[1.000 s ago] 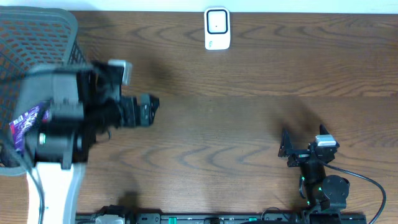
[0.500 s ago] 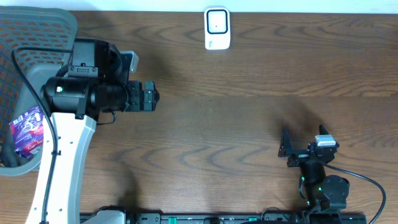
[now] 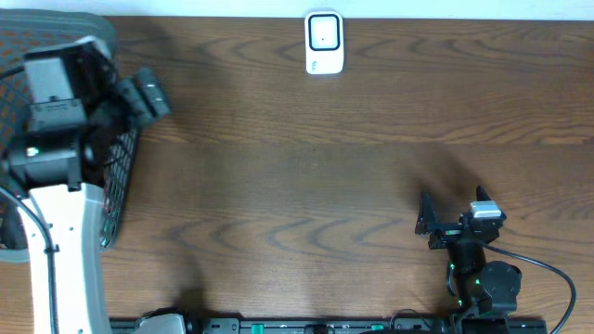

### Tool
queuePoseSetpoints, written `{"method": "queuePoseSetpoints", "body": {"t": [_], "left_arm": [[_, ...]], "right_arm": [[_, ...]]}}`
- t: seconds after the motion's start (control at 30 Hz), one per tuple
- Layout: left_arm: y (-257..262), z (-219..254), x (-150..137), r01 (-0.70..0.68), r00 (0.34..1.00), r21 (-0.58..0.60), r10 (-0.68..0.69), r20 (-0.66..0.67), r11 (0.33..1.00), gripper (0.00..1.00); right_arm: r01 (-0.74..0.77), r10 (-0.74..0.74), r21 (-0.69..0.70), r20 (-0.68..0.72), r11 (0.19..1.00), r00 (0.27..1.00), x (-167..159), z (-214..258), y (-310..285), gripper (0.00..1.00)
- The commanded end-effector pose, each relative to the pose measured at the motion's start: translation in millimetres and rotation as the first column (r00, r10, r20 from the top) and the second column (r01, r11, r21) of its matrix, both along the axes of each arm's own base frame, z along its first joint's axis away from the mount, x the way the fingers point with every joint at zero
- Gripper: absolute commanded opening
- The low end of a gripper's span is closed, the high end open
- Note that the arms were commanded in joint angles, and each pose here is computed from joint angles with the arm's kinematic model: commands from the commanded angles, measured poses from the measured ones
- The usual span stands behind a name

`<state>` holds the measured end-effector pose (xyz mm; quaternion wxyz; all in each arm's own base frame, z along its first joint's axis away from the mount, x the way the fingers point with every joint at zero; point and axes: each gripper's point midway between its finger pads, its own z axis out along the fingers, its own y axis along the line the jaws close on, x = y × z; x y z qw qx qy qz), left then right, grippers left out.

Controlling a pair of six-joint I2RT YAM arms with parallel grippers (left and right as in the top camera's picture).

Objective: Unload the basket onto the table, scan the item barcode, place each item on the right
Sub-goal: 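Raise the left gripper and reach down into the grey basket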

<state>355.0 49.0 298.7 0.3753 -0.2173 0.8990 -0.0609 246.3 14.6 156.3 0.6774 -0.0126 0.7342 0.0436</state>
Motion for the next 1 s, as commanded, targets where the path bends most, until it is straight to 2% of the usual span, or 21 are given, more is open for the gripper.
{"method": "queuePoseSetpoints", "body": {"t": [0.0, 0.2, 0.57, 0.97], "left_arm": [[22, 10, -8, -0.100, 0.995, -0.012, 0.100, 0.017, 0.995, 0.98], [15, 18, -9, -0.063, 0.997, -0.063, 0.066, 0.048, 0.996, 0.98], [15, 76, -23, -0.054, 0.964, 0.003, 0.051, 0.259, 0.999, 0.98], [24, 82, -30, -0.107, 0.958, 0.035, 0.094, 0.270, 0.994, 0.98]], "right_arm": [[-0.002, 0.002, 0.009, -0.006, 1.000, 1.000, 0, -2, 1, 0.99], [-0.002, 0.002, 0.009, -0.006, 1.000, 1.000, 0, -1, 1, 0.99], [-0.002, 0.002, 0.009, -0.006, 1.000, 1.000, 0, -2, 1, 0.99], [-0.002, 0.002, 0.009, -0.006, 1.000, 1.000, 0, -1, 1, 0.99]]}}
